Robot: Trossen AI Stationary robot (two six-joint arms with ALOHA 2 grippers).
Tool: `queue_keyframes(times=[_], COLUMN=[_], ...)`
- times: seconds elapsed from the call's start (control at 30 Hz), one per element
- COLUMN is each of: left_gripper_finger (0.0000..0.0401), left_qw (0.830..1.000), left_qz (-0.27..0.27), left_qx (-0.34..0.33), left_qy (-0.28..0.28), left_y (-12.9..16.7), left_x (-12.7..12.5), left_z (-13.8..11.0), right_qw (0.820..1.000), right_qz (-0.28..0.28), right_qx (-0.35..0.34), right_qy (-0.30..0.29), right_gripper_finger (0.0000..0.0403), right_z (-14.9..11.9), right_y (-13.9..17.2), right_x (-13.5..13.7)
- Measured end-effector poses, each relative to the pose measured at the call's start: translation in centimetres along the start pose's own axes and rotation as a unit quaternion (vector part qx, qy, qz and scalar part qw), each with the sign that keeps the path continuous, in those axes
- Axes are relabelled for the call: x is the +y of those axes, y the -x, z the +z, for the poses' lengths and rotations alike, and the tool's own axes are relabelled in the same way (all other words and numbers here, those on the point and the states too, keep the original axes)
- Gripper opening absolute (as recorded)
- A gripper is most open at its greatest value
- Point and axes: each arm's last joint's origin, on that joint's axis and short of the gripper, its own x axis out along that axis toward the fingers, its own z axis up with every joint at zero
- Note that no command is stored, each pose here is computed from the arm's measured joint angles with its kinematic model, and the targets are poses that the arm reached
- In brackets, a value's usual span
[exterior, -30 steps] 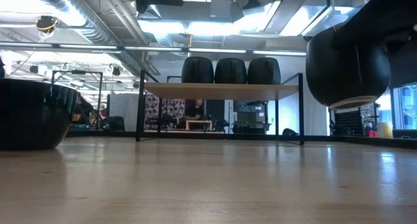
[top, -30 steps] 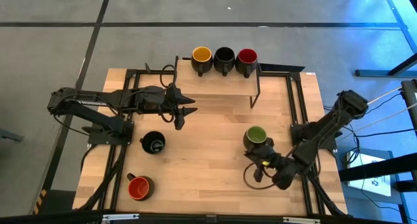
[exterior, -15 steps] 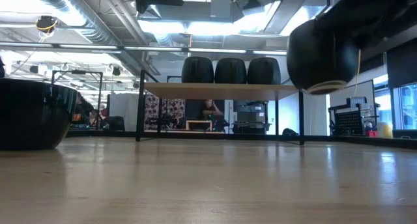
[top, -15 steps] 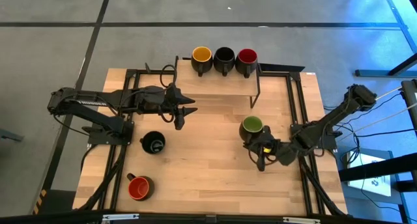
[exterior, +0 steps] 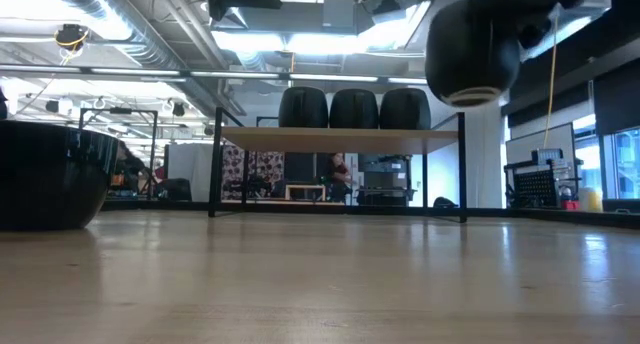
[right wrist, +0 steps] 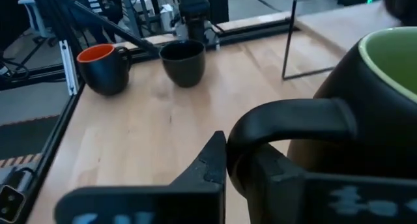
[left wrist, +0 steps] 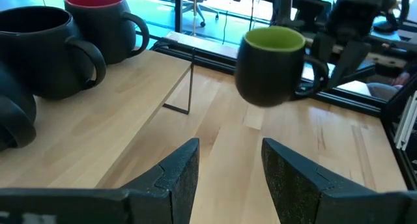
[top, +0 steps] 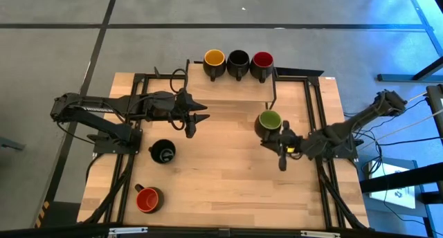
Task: Place coffee mugs
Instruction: Put the green mug on the shelf
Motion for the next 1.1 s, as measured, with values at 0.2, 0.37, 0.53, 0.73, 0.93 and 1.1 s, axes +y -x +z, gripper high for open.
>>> queue_keyframes(times=[0.2,0.37,0.53,0.73,0.93,1.1], left_gripper_finger=[0.0161,0.0161,0.0161,0.0161,0.0161,0.0161], left_qw=[1.0,1.0,1.0,1.0,1.0,1.0], left_qz=[0.0,0.0,0.013,0.013,0.013,0.013], left_qx=[0.0,0.0,-0.003,-0.003,-0.003,-0.003], left_qy=[0.0,0.0,0.0,0.0,0.0,0.0], left_y=[0.0,0.0,0.0,0.0,0.0,0.0], left_x=[0.0,0.0,0.1,0.1,0.1,0.1], left_z=[0.0,0.0,0.0,0.0,0.0,0.0], right_qw=[0.999,0.997,0.996,0.996,0.997,0.997], right_qz=[0.005,0.008,0.009,0.008,0.01,0.013], right_qx=[-0.01,-0.001,0.006,0.01,0.026,0.027], right_qy=[0.045,0.075,0.085,0.087,0.078,0.075], right_gripper_finger=[0.0009,0.0009,0.0009,0.0009,0.0009,0.0009], right_z=[1.3,2.0,2.7,3.2,3.0,3.0], right_y=[0.0,-1.0,-1.8,-2.2,-2.8,-3.0], right_x=[-2.3,-4.9,-7.8,-11.1,-13.7,-15.0])
